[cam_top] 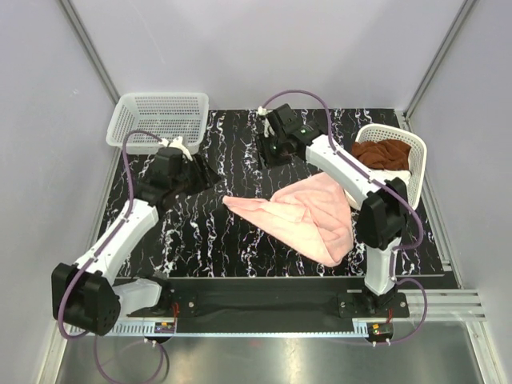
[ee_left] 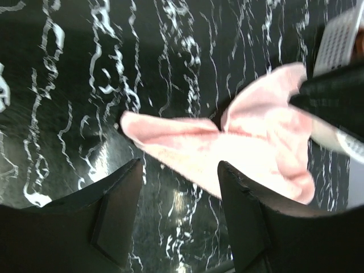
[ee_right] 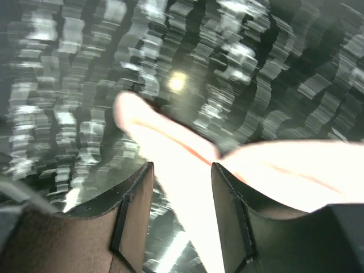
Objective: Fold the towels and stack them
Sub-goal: Flatten out the crumpled towel
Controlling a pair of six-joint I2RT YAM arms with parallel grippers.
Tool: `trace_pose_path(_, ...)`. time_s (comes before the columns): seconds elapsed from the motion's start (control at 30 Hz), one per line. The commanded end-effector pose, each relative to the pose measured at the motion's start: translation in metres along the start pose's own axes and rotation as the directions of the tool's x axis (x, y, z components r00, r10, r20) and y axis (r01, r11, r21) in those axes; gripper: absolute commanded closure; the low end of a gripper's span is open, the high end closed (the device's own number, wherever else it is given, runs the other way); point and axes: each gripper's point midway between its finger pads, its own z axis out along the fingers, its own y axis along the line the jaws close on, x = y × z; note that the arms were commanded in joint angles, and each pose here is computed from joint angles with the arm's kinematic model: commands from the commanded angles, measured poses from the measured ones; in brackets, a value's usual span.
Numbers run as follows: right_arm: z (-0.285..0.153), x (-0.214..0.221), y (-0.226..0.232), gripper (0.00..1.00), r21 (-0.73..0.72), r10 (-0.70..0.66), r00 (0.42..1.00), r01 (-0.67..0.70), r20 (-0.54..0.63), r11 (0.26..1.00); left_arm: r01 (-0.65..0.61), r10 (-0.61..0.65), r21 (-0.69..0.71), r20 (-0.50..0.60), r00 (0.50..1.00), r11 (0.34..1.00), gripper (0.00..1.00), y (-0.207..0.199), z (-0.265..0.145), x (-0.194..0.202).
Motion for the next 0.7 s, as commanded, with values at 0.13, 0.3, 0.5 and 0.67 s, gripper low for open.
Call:
trace_pose_path(0.13, -0.035, 0.071, -0.065, 0.52, 0.267, -0.039, 0.998, 0.053, -0.056, 0.962, 0.005, -0.004, -0.045, 0.019, 1.0, 0.999, 0.39, 0.006, 0.02, -0.041)
trace_pose_path(0.3, -0.021, 0.13, -0.075, 0.5, 0.218, -0.079, 0.982, 0.116, -0.171, 0.969, -0.022, 0.023, 0.01, -0.125, 0.992, 1.0, 0.39, 0.006, 0.056, -0.013)
trace_pose_path(0.5, -0.012, 0.15, -0.085, 0.49, 0.259, -0.036, 0.982, 0.084, -0.184, 0.962, -0.047, 0.025, -0.077, -0.268, 0.963, 0.996, 0.39, 0.031, 0.082, 0.032)
trace_pose_path(0.67, -0.014, 0.156, -0.085, 0.48, 0.253, -0.015, 0.987, 0.055, -0.158, 0.966, -0.07, 0.037, -0.107, -0.285, 0.958, 0.992, 0.39, 0.043, 0.096, 0.045)
